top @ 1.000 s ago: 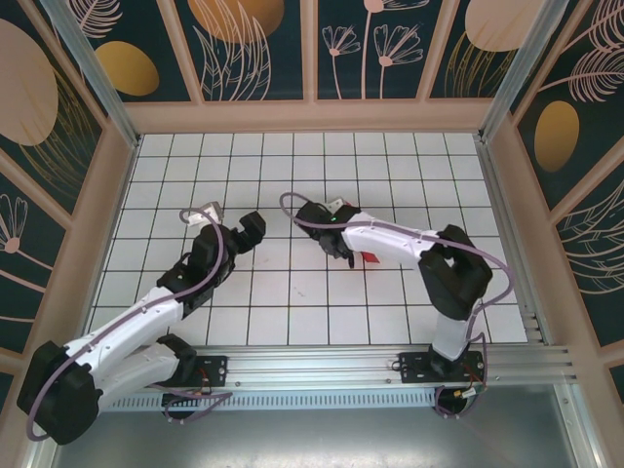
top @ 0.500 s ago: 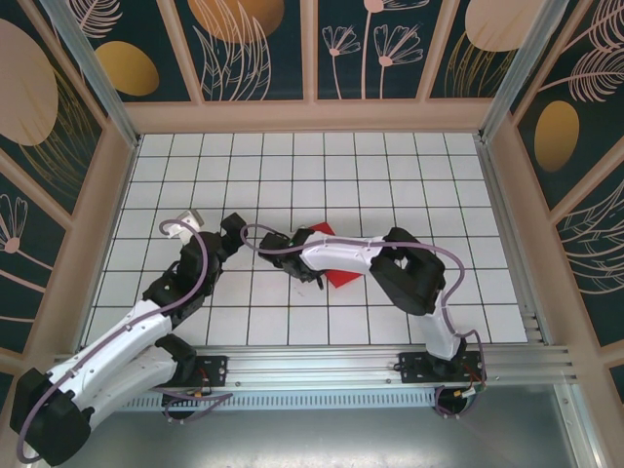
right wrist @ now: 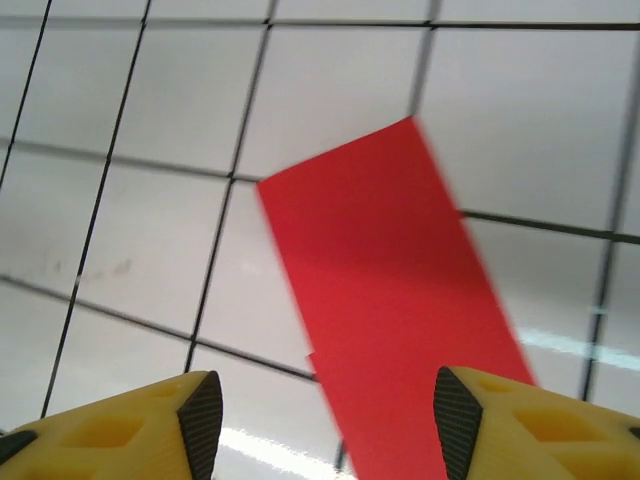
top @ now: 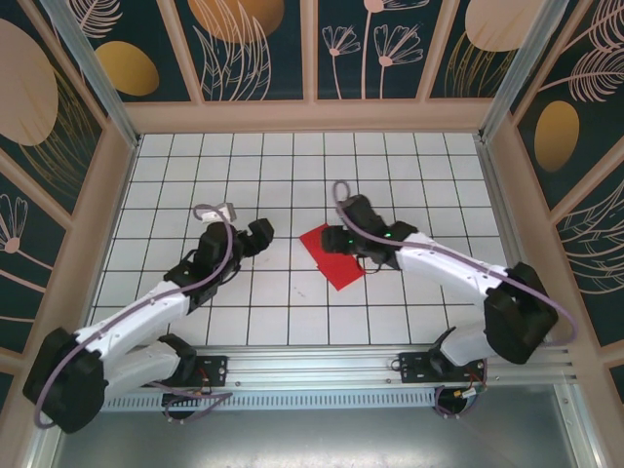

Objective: Fold a paper plane with a square sheet of paper (pick it up from the middle)
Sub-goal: Turn over the paper at the center of the table, then third fold the triangle at the center of the table.

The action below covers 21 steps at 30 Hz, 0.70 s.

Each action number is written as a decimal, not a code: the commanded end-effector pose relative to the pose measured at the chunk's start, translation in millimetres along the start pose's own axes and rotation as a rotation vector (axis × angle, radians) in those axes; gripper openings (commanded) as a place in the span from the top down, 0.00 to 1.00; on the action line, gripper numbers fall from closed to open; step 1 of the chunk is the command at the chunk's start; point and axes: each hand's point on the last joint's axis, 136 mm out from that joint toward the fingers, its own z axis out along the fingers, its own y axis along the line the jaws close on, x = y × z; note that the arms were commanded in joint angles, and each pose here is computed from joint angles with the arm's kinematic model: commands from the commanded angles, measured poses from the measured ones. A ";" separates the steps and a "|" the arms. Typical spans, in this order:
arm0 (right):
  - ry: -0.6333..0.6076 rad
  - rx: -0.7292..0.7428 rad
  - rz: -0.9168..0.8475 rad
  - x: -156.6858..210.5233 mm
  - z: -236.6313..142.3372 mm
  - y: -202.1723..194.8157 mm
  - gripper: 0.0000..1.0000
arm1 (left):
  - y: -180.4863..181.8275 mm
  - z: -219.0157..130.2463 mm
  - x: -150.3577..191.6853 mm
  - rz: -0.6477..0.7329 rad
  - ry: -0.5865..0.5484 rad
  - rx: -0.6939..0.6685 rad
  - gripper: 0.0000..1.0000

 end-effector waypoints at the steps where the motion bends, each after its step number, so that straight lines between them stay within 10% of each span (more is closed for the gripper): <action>1: -0.052 -0.147 0.138 -5.9 -1.4 -19.2 0.38 | -53.3 22.1 27.4 0.006 0.181 0.220 0.25; 21: 0.117 -0.351 0.206 -6.1 45.3 -42.8 0.40 | -70.8 98.0 132.7 -0.022 0.481 0.101 0.47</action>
